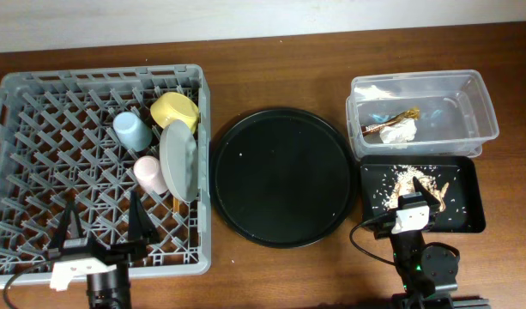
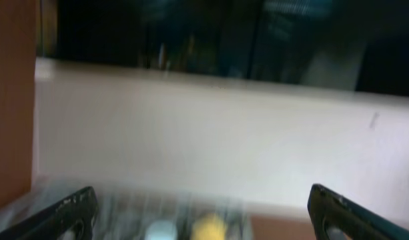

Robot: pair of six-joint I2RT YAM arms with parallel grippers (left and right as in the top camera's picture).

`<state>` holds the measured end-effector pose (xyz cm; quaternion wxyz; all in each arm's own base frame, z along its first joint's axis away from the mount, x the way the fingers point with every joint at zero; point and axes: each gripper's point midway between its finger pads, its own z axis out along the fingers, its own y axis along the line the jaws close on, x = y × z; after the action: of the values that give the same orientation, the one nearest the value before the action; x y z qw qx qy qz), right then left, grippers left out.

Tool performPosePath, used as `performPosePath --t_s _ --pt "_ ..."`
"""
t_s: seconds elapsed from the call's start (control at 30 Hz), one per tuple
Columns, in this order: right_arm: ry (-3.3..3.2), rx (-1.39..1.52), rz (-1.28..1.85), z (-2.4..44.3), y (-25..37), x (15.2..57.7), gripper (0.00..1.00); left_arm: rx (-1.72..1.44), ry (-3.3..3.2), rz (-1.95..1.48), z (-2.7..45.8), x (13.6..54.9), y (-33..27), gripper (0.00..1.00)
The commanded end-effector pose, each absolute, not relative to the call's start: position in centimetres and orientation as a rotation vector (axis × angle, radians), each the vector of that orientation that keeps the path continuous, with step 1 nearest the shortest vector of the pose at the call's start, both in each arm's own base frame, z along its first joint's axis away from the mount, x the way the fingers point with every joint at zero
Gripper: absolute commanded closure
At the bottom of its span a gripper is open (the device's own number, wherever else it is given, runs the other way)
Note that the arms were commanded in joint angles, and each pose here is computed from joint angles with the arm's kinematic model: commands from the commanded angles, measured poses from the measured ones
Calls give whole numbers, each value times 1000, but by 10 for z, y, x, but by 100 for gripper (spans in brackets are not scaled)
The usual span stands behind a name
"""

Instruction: Sort waste into correct bins and load items into the dishwasher rack

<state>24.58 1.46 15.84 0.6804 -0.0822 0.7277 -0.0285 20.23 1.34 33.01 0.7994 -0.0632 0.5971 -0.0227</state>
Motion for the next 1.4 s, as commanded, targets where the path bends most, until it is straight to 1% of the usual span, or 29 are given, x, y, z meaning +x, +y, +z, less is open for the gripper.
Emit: performPosePath --t_s 0.0,0.07,0.27,0.43,0.6,0.83,1.37 --pt "1638 -180 -63 156 15 246 1 -95 1142 -82 330 206 6 1" --pt "1638 -180 -63 156 15 246 1 -92 1101 -83 323 209 6 1" --pt "1638 -180 -63 156 15 246 1 -100 1214 -79 268 230 7 1" --pt "1638 -180 -63 156 15 246 1 -112 1414 -72 213 244 7 1" --pt "1638 -180 -63 156 15 246 1 -131 1634 -51 159 246 9 1" --pt "1638 -180 -63 156 15 246 1 64 1650 80 156 246 2 1" --pt "1638 -180 -63 156 15 246 1 53 1650 58 156 246 0 0"
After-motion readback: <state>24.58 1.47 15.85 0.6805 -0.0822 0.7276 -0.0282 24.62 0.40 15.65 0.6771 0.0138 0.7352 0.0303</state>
